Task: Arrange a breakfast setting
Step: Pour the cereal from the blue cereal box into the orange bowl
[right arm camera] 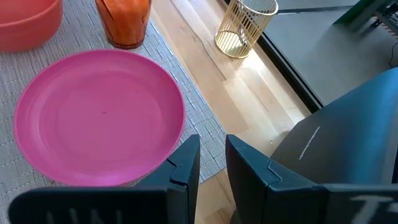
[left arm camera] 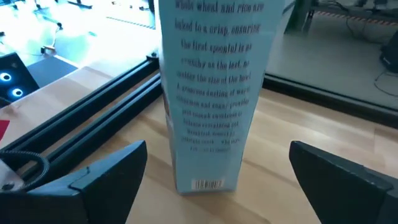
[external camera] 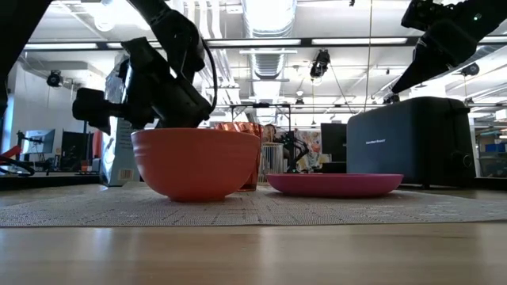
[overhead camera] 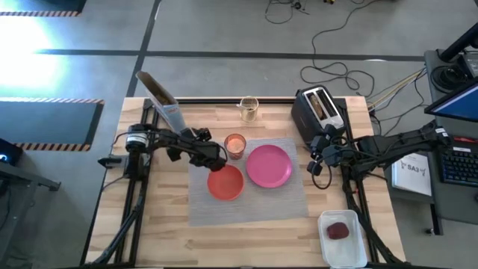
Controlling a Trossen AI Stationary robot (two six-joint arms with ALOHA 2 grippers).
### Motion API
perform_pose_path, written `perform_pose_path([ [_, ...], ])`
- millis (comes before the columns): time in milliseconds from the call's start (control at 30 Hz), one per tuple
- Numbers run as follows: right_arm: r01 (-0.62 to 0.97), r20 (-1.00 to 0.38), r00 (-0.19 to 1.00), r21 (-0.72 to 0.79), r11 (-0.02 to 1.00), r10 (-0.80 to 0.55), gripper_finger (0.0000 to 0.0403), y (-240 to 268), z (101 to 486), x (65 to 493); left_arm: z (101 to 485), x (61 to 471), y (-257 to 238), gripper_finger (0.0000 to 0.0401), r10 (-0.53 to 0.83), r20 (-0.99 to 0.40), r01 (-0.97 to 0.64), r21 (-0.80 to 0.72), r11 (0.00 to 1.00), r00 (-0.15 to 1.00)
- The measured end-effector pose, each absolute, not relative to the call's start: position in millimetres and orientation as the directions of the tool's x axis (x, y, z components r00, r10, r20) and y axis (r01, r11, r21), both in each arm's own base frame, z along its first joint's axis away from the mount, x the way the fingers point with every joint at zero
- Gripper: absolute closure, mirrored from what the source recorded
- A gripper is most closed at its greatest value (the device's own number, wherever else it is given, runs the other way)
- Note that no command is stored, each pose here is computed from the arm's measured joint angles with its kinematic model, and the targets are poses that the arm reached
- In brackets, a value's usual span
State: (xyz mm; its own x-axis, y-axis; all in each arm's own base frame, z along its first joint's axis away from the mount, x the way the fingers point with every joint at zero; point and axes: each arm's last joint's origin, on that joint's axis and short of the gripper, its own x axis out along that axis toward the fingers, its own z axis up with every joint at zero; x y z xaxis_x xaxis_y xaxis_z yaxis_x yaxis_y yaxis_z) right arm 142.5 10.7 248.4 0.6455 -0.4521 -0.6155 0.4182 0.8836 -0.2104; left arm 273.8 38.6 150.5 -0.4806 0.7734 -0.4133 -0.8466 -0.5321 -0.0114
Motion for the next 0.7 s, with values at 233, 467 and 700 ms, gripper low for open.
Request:
perform_pose_path([
  [233,0.418,-0.616,0.646,-0.21,0.884,-0.452,0.0335,10.7,248.4,142.5,150.6,270.1,59.7,0.0027,0.74,-0.408,-0.809,-0.005,-0.587,-0.534],
  [467,0.418,-0.616,0.646,-0.21,0.884,-0.452,0.0335,10.7,248.4,142.5,152.8,266.2,78.7,0.0027,0.747,-0.373,-0.813,0.031,-0.582,-0.55],
  [700,0.418,-0.615,0.645,-0.211,0.883,-0.452,0.0335,10.7,248.4,142.5,153.3,261.2,90.3,0.0027,0.75,-0.347,-0.815,0.084,-0.573,-0.563],
])
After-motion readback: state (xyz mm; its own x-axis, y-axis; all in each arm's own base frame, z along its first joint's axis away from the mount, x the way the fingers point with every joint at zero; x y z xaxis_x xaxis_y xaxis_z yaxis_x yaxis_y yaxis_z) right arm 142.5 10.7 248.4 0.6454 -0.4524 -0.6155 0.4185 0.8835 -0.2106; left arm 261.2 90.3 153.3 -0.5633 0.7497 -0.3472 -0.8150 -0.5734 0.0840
